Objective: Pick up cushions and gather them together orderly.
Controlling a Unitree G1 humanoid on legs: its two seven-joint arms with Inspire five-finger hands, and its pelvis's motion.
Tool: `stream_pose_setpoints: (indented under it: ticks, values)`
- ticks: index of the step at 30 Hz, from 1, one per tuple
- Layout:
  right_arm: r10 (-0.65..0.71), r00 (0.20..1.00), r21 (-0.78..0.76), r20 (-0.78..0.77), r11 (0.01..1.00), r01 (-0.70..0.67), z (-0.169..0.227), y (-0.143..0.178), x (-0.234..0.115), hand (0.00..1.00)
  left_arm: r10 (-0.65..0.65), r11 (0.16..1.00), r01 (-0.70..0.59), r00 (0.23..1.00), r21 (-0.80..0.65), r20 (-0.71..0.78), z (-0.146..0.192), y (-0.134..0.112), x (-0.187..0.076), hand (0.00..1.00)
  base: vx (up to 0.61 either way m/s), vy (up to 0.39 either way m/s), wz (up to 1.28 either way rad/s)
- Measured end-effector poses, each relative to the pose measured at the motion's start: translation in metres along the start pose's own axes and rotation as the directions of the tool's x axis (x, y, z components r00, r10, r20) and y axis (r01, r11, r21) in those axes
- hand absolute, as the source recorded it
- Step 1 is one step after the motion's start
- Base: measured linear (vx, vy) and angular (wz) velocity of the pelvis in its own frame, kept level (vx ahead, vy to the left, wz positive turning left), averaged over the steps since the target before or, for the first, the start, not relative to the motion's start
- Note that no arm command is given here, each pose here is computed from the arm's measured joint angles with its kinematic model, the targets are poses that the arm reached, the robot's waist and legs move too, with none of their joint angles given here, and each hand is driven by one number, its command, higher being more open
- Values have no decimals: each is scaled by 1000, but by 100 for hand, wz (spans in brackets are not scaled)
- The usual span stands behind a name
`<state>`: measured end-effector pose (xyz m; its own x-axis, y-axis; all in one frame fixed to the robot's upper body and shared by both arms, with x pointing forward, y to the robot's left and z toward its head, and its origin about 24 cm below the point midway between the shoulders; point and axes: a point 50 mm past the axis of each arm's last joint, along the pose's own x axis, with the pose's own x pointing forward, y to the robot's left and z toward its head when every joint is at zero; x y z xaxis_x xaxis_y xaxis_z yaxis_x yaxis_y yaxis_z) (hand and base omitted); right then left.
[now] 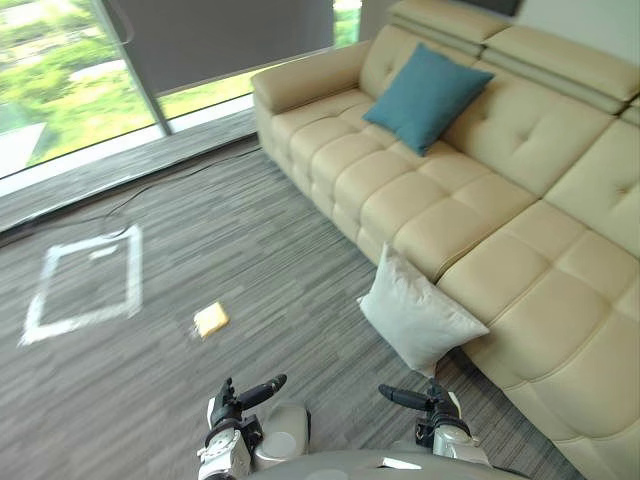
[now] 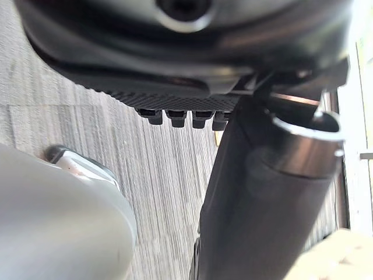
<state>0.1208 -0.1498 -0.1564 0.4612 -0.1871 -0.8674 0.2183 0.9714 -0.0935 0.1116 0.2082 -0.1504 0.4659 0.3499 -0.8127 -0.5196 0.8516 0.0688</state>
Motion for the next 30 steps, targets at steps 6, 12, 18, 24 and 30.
stream_pose_setpoints:
  ticks: [6, 12, 18, 24, 30]
  values:
    - [-6, 999, 18, 36, 1000, 6, 9, -2, 1, 100, 10, 1000, -9, 998, 15, -58, -11, 0, -1, 100, 304, 127, -78]
    - [8, 995, 27, 95, 1000, -10, 20, -2, 1, 100, -31, 995, 39, 996, 94, -78, -14, -3, -1, 100, 377, -131, -41]
    - [-92, 994, 81, 59, 993, 87, 18, -29, 5, 100, -96, 986, 108, 991, 129, -96, -23, -19, -5, 100, 272, -174, -20]
    - [-103, 994, 69, 36, 993, 100, 12, -34, 4, 100, -76, 993, 79, 996, 93, -37, -9, -14, -3, 100, 120, -60, -32]
    - [-122, 992, 62, 27, 991, 120, 10, -38, 4, 100, -88, 990, 89, 996, 106, -18, -4, -16, -2, 100, 93, 162, -53]
